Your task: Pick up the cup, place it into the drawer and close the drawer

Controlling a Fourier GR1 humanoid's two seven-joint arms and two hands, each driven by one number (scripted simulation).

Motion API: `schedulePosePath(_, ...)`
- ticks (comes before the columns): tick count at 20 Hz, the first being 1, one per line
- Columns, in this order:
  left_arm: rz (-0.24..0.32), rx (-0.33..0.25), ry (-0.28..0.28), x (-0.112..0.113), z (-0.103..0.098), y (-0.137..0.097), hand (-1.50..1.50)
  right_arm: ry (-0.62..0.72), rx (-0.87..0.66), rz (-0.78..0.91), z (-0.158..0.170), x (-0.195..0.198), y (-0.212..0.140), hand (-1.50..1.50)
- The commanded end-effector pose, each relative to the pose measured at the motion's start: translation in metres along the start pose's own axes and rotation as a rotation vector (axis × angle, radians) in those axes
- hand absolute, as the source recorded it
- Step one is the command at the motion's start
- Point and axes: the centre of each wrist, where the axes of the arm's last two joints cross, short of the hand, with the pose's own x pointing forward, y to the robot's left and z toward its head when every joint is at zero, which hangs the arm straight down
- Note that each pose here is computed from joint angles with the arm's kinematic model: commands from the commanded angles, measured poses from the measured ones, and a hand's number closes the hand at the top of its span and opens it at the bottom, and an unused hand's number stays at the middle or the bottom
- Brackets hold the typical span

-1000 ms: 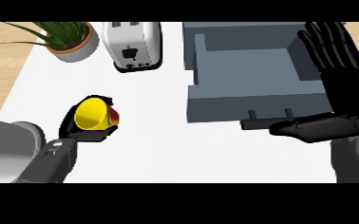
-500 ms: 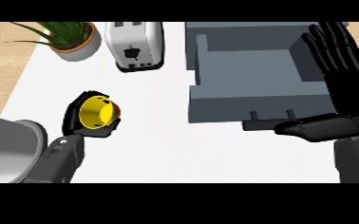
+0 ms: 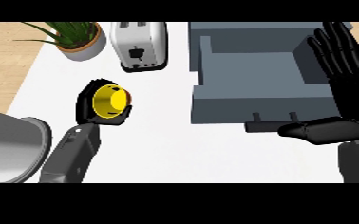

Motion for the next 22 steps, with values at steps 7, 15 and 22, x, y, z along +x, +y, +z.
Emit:
schedulePosePath(7,0.080,-0.217,-0.141,0.046,-0.087,-0.099,1.50,0.002,-0.035,-0.002,0.002,-0.003,-0.004,-1.50)
schedulePosePath(15,0.047,-0.291,-0.127,0.126,-0.151,-0.188,1.50,0.014,-0.014,0.010,0.003,0.003,-0.003,-1.50)
schedulePosePath(22,-0.032,-0.295,-0.094,0.183,-0.194,-0.246,1.50,-0.016,-0.037,0.000,0.000,-0.009,-0.015,-1.50)
